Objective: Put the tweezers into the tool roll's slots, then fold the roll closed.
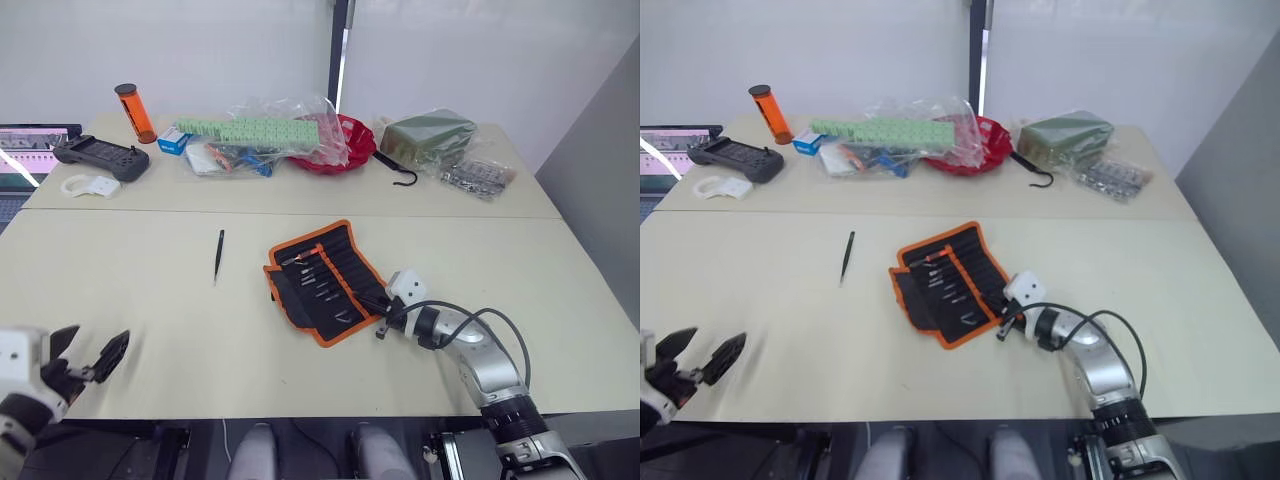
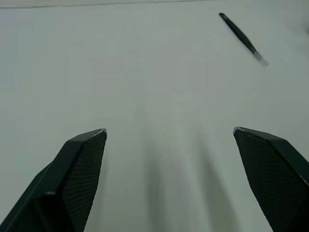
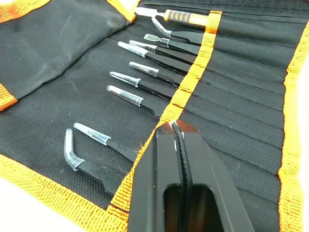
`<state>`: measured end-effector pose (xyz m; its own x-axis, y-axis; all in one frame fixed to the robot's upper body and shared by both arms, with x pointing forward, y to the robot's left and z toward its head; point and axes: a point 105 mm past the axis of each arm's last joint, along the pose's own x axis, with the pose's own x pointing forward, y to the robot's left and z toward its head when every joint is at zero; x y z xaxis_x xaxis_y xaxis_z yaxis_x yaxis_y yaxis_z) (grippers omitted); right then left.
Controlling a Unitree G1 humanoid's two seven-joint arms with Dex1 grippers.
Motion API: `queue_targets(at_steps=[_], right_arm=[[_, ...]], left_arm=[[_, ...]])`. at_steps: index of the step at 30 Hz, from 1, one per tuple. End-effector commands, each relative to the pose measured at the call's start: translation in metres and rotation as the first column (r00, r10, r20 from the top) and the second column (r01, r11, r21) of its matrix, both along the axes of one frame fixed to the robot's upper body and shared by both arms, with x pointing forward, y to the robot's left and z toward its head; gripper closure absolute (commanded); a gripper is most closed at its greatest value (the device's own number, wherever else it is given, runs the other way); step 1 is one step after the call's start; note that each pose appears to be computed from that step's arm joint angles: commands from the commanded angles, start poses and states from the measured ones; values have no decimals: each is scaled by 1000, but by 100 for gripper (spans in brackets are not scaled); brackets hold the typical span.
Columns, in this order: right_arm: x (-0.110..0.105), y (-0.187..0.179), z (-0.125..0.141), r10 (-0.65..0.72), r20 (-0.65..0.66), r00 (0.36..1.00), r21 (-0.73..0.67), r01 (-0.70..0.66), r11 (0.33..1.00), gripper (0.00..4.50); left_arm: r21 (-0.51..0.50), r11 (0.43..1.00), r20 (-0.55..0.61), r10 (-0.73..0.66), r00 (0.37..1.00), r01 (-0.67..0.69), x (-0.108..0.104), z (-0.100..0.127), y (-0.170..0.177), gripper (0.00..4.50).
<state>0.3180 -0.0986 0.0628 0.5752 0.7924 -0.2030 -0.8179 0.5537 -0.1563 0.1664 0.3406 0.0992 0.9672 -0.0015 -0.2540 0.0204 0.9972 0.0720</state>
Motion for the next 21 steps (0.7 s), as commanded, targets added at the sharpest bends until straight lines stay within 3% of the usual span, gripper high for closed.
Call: queue_targets(at_steps=[1,12,21], right_arm=[[-12,5,-29,38,-106,994,-44,-43,998,450],[-15,5,-31,42,-110,993,-47,-47,998,450],[-16,7,-28,25,-102,994,-41,-30,999,450]], left_arm=[[31,999,42,36,998,-38,-9,6,7,2],[-3,999,83,54,995,-54,-1,6,4,2],[-39,998,159,-40,987,47,59,32,-39,2]])
